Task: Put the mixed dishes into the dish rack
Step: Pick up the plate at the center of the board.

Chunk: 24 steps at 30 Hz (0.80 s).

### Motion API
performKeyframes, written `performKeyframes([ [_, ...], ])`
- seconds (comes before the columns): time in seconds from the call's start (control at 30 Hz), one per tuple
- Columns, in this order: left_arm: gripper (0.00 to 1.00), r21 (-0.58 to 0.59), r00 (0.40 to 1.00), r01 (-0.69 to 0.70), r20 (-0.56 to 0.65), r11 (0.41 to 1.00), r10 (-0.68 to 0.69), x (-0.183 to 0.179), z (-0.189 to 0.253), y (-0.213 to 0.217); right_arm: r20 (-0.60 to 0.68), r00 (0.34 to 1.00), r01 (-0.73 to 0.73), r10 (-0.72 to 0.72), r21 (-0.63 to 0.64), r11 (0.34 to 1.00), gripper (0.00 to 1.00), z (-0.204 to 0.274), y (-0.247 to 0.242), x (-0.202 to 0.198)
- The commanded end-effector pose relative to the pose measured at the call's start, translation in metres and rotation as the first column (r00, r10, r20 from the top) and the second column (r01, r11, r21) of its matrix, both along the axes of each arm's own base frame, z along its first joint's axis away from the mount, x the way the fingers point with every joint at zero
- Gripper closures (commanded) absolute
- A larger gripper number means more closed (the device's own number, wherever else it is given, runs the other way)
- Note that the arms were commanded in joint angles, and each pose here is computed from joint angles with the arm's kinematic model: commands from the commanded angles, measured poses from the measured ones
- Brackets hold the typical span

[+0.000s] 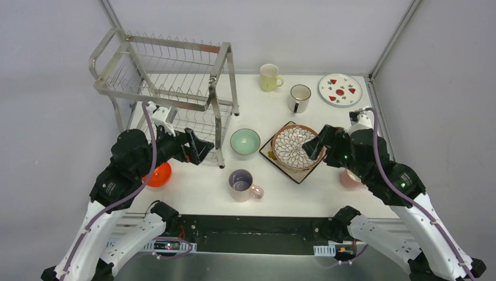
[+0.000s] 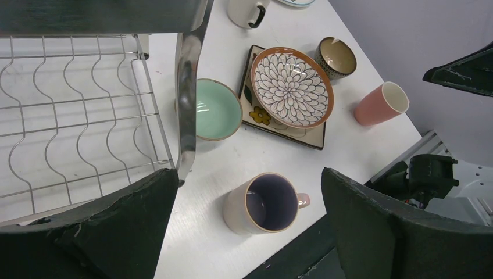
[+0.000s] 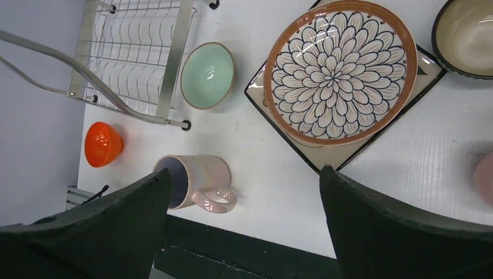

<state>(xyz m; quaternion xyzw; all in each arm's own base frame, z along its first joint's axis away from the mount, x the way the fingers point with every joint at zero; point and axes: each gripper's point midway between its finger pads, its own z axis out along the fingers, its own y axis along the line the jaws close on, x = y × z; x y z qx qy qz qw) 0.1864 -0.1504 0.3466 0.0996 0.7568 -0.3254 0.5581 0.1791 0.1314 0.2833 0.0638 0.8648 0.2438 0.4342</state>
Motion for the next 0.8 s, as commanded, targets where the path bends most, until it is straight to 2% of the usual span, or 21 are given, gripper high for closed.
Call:
performKeyframes([
  [0.0, 0.01, -0.006, 1.000, 0.000, -0.009, 1.000, 0.000, -0.001, -0.003, -0.001, 0.004, 1.000, 0.014, -0.014, 0.010, 1.000, 0.00, -0.001, -0.003, -0.002],
  [0.23, 0.01, 0.010, 0.999, -0.004, -0.047, 1.000, 0.005, 0.001, -0.022, -0.001, -0.051, 0.998, 0.048, -0.048, 0.003, 0.999, 0.00, -0.021, -0.004, -0.003],
  [0.5, 0.01, 0.034, 0.994, -0.012, -0.108, 0.999, 0.015, -0.001, -0.057, 0.000, -0.169, 0.982, 0.080, -0.084, -0.028, 0.996, 0.01, -0.050, 0.001, -0.001],
  [0.63, 0.01, 0.040, 0.988, -0.012, -0.154, 0.999, 0.018, -0.002, -0.078, 0.000, -0.244, 0.969, 0.039, -0.043, -0.021, 0.999, 0.10, -0.066, 0.018, 0.000],
  [0.77, 0.02, 0.073, 0.986, 0.005, -0.164, 0.997, 0.007, -0.002, -0.090, -0.001, -0.303, 0.950, -0.057, 0.071, 0.056, 0.997, 0.25, -0.077, 0.053, 0.004],
])
